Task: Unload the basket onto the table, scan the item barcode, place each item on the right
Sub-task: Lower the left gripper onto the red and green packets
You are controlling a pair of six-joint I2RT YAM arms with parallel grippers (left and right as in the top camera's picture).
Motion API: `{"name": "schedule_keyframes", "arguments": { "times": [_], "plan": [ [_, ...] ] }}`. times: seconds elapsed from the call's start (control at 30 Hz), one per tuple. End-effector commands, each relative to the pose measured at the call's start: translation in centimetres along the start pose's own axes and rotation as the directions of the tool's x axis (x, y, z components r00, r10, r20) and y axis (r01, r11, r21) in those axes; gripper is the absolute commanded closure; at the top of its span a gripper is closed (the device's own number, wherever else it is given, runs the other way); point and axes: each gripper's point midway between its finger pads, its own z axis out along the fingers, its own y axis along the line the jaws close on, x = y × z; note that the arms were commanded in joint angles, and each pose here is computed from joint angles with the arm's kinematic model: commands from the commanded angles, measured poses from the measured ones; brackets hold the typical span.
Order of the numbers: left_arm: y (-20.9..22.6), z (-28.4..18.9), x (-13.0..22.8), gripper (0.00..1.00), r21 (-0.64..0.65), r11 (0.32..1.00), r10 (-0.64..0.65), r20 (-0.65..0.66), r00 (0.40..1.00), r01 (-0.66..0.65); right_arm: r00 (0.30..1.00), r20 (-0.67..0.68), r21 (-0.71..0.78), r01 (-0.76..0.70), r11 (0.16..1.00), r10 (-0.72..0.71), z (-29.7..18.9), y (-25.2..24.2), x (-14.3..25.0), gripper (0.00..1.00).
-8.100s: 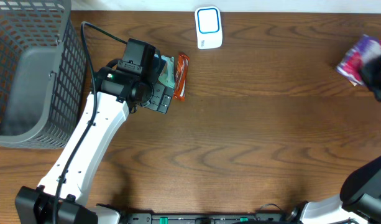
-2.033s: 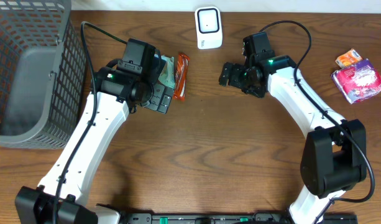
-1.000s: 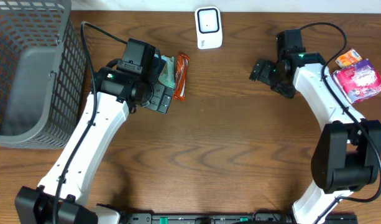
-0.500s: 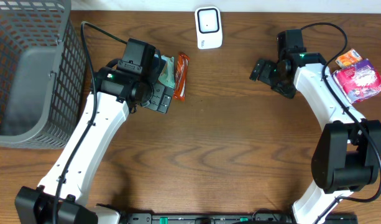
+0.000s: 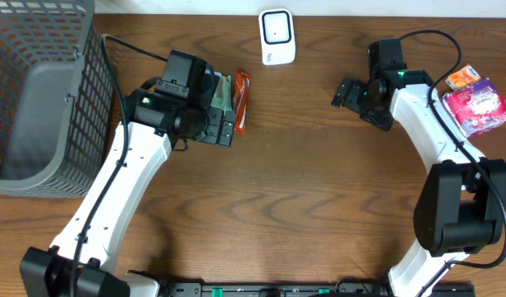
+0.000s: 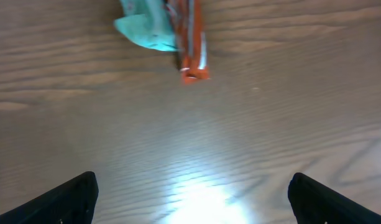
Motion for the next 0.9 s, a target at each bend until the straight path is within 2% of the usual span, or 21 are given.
{"name": "schedule_keyframes", "arguments": {
  "times": [0.0,0.27,0.53,0.7,0.87],
  "plan": [
    [-1.7,-0.3,-0.2,0.02,0.099,0.995,-0.030,-0.004,1.000,0.030,1.000,0.001,0.018,0.003,1.000,-0.003,0.3,-0.4,0.0,0.01],
    [-1.2,0.9,-1.1,0.02,0.080,0.996,-0.030,0.014,0.999,0.029,1.000,0.001,0.018,0.003,1.000,-0.003,0.3,-0.4,0.0,0.01],
    [1.0,3.1,-1.6,0.02,-0.034,0.997,-0.073,0.004,0.997,0.073,1.000,0.001,0.018,0.003,1.000,-0.003,0.3,-0.4,0.0,0.01],
    [2.2,3.3,-2.8,0.02,-0.102,0.991,-0.076,0.056,0.996,0.081,1.000,0.001,0.018,0.003,1.000,-0.003,0.3,-0.4,0.0,0.01],
    [4.3,3.0,-4.1,0.01,-0.210,0.963,-0.139,0.137,0.981,0.166,1.000,0.001,0.018,0.003,1.000,-0.003,0.3,-0.4,0.0,0.01]
  ]
}}
